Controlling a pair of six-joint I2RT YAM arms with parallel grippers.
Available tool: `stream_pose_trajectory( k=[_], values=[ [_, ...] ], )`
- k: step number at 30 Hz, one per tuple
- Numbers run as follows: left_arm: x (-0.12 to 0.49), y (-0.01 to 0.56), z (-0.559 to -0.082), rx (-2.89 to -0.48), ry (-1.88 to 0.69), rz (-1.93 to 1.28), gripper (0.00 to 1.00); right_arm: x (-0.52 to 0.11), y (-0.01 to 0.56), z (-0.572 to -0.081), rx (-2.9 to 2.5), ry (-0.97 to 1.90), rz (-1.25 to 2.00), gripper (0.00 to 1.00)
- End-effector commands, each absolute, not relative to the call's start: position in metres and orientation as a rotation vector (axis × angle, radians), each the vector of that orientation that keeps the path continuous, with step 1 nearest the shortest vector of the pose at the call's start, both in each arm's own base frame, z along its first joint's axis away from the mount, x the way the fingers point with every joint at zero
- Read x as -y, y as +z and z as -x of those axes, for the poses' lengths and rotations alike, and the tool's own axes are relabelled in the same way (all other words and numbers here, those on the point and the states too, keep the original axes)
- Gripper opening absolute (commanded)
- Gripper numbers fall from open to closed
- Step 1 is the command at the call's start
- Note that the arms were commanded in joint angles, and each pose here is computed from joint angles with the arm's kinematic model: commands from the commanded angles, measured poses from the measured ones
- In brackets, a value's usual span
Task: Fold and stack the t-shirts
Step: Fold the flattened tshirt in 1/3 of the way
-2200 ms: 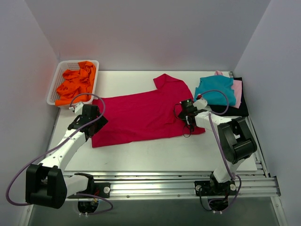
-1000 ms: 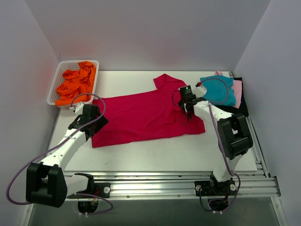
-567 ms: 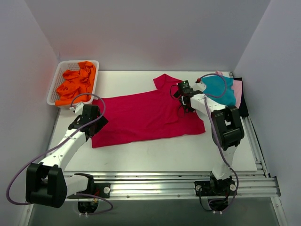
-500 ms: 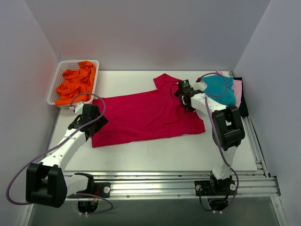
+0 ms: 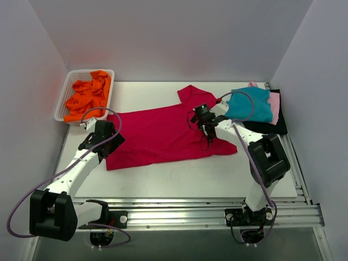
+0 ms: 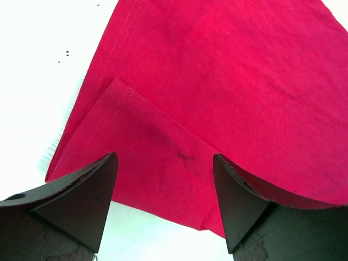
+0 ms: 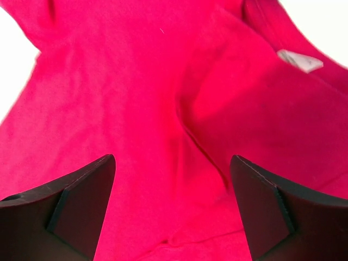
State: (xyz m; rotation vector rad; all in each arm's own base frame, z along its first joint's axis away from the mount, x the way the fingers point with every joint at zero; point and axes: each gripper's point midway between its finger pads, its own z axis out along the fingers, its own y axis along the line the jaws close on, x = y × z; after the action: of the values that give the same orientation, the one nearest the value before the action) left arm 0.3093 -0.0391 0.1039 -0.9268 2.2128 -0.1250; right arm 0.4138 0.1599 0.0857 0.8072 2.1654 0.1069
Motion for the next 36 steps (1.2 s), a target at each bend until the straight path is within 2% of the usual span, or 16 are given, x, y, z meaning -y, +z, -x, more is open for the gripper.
stream_pose_trajectory(
  k=[1, 10, 16, 20, 23, 27, 28, 31, 36],
  values=[
    [0.039, 0.113, -0.311, -2.175, -0.146, 0.915, 0.8, -0.159, 0.071, -0.408, -2.176, 0.074, -0.825, 0.81],
    [0.039, 0.112, -0.311, -2.178, -0.141, 0.916, 0.8, -0.165, 0.045, -0.394, -2.224, 0.046, -0.807, 0.73],
    [0.038, 0.111, -0.311, -2.178, -0.137, 0.919, 0.8, -0.165, 0.029, -0.386, -2.261, 0.034, -0.792, 0.71],
    [0.038, 0.11, -0.311, -2.178, -0.137, 0.919, 0.8, -0.165, 0.024, -0.383, -2.272, 0.031, -0.791, 0.63],
    [0.039, 0.109, -0.311, -2.181, -0.135, 0.919, 0.8, -0.166, 0.021, -0.383, -2.278, 0.034, -0.785, 0.51],
    [0.038, 0.108, -0.312, -2.183, -0.131, 0.92, 0.8, -0.168, 0.019, -0.384, -2.283, 0.039, -0.779, 0.26],
    [0.038, 0.108, -0.312, -2.181, -0.13, 0.922, 0.8, -0.169, 0.019, -0.385, -2.284, 0.042, -0.779, 0.17],
    [0.038, 0.107, -0.312, -2.183, -0.127, 0.923, 0.8, -0.171, 0.018, -0.387, -2.288, 0.045, -0.771, 0.0],
    [0.037, 0.107, -0.313, -2.183, -0.122, 0.924, 0.8, -0.177, 0.019, -0.394, -2.286, 0.064, -0.769, 0.0]
  ],
)
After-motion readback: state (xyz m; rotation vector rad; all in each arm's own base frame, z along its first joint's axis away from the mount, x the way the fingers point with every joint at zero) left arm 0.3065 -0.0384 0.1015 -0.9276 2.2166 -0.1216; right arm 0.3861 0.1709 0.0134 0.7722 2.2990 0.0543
